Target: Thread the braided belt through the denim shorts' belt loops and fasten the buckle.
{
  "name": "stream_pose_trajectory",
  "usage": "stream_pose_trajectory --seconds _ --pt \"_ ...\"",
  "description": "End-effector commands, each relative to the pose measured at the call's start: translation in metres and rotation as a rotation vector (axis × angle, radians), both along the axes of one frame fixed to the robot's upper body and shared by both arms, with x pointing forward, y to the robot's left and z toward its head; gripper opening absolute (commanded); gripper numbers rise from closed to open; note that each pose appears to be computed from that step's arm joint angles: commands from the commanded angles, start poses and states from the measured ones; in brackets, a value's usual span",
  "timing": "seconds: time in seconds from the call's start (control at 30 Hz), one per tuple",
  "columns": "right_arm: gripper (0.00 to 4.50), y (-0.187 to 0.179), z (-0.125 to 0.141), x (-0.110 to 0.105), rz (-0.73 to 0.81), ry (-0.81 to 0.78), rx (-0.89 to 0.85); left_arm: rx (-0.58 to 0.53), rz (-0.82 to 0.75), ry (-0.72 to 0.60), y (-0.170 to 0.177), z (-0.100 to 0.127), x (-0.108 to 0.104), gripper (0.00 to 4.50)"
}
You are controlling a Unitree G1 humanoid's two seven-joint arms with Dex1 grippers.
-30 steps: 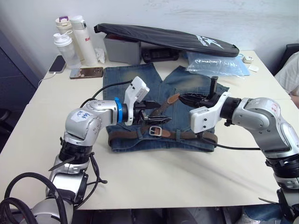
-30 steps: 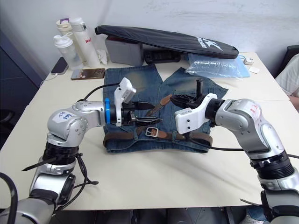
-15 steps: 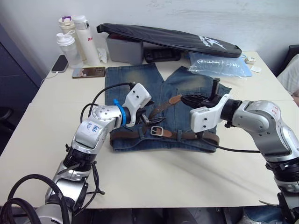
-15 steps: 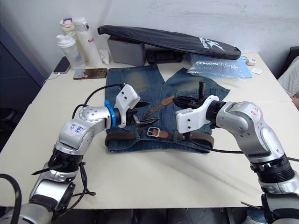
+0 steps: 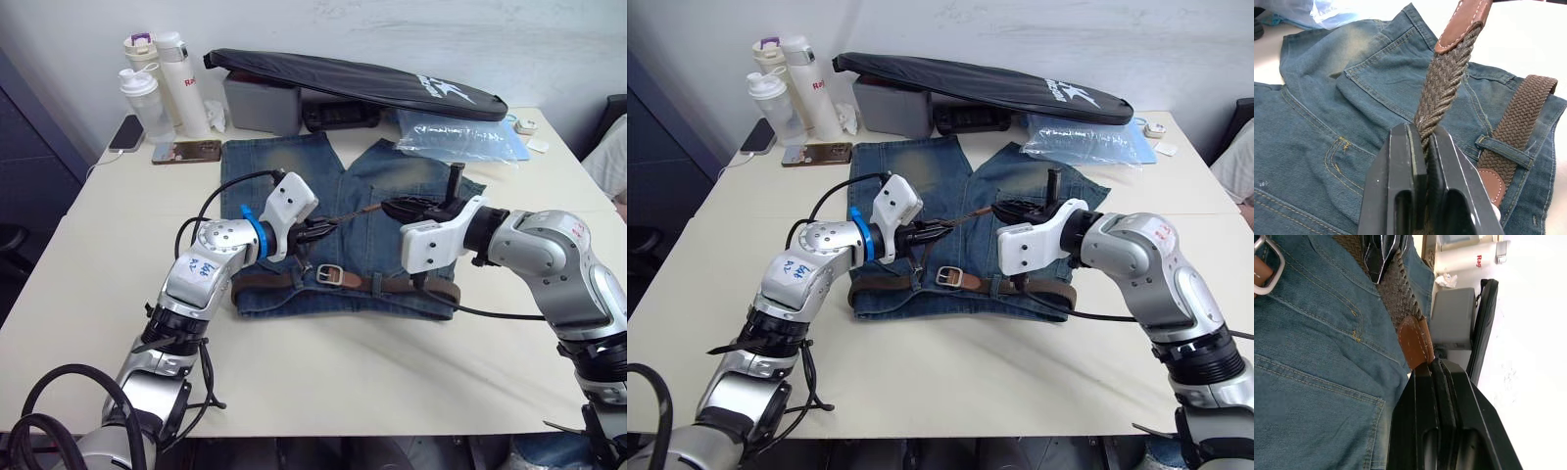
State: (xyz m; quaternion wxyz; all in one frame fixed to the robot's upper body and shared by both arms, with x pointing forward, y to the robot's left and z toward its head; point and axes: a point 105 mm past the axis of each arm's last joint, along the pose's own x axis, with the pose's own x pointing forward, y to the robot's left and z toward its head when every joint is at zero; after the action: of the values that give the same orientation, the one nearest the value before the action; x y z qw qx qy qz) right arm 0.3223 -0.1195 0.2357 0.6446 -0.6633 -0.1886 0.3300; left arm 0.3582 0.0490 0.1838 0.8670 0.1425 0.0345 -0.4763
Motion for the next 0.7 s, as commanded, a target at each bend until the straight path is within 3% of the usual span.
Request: stream_pose_trajectory --seconds 0.03,0.17,0.33,0.37,0.47,0.53,0.6,0.7 --pt "0.00 0.002 0.018 -0.010 0.016 -0.014 0.076 -0.001 0.009 -0.057 0.005 0.014 0.006 0.04" --pt "0.00 0.000 0.018 -0.015 0.021 0.088 0.183 0.009 0.022 -0.056 0.010 0.013 0.010 0.04" --pt "1.78 -0.011 0.023 -0.025 -0.002 0.181 0.246 0.004 0.067 -0.041 0.021 0.009 0.015 0.00" --pt "2.35 -0.015 0.020 -0.027 -0.019 0.237 0.272 -0.005 0.103 -0.045 0.026 0.010 0.019 0.00" --pt "3.67 -0.019 -0.001 -0.038 -0.063 0.420 0.294 -0.070 0.180 -0.018 0.038 0.012 0.023 0.00" --pt "4.47 -0.017 -0.017 -0.040 -0.088 0.426 0.265 -0.040 0.159 -0.005 0.039 0.005 0.018 0.00" --pt "4.47 -0.010 -0.033 -0.040 -0.105 0.409 0.246 0.027 0.157 -0.036 0.045 0.002 0.017 0.00" --pt "4.47 0.001 -0.062 -0.035 -0.128 0.369 0.204 0.030 0.180 -0.043 0.055 0.008 0.021 0.00"
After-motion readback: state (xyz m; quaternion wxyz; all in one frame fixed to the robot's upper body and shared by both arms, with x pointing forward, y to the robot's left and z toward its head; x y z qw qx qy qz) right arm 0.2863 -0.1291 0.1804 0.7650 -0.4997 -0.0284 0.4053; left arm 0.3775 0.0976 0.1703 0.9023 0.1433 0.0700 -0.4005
